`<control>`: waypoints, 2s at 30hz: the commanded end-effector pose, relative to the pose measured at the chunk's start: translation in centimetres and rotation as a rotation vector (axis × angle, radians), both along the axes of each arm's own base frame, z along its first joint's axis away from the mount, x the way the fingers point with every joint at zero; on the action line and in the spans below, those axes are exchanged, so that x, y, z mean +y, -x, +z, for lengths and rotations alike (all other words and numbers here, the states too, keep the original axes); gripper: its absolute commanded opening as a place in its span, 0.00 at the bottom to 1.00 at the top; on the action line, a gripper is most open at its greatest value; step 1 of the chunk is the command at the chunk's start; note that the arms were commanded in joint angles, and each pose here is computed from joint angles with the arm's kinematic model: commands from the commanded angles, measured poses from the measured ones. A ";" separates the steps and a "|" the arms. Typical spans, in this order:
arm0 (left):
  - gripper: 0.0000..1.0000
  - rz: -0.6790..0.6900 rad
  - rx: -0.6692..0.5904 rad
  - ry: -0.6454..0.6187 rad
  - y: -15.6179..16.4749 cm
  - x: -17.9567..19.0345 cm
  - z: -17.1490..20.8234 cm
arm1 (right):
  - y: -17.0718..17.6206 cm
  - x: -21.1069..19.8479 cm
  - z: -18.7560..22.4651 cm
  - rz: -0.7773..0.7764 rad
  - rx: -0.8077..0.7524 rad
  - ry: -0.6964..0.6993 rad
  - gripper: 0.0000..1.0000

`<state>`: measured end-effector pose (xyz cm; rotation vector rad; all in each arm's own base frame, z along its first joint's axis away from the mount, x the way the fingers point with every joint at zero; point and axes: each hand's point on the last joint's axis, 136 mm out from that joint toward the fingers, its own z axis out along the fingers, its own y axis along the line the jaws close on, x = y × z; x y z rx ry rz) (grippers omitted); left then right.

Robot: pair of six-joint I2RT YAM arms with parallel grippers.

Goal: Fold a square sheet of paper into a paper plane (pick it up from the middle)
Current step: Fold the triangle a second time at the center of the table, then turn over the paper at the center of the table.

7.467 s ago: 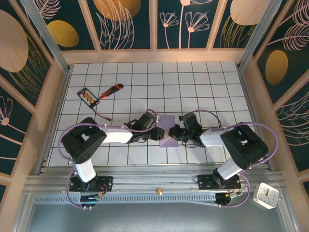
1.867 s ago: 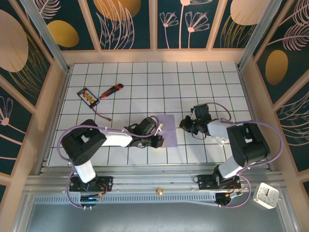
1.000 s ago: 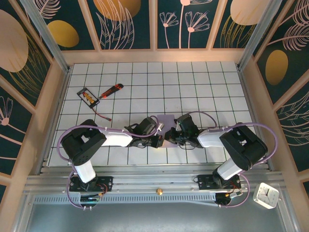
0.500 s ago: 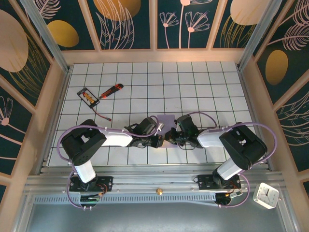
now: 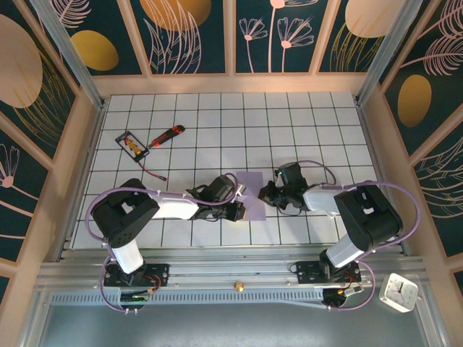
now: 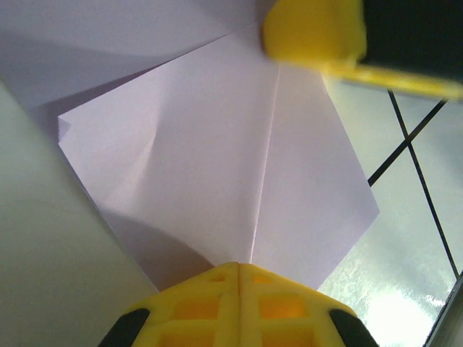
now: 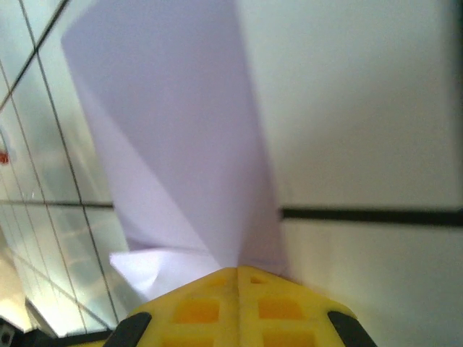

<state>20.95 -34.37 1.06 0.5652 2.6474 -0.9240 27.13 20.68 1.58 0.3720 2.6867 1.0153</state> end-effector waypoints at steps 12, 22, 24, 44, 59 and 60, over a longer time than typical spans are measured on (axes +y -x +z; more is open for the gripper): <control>0.32 0.154 0.031 0.095 -1.8 -1.0 5.8 | 1.9 -2.8 5.1 0.030 -0.175 0.088 0.01; 0.00 0.230 0.092 0.053 -5.4 -1.2 2.3 | 7.9 -0.9 3.1 -0.012 -0.054 0.069 0.32; 0.00 0.233 0.088 0.029 -5.7 -1.0 1.2 | 8.4 -0.5 2.6 -0.025 -0.036 0.072 0.36; 0.00 0.237 0.116 -0.052 -4.2 1.4 -2.8 | 8.4 3.1 0.9 -0.002 -0.032 0.016 0.39; 0.00 0.223 0.124 -0.067 -3.8 1.6 -3.1 | 6.8 3.5 1.5 -0.011 -0.090 -0.018 0.37; 0.00 0.222 0.125 -0.067 -3.8 1.6 -3.1 | 6.6 3.5 1.7 -0.013 -0.103 -0.028 0.37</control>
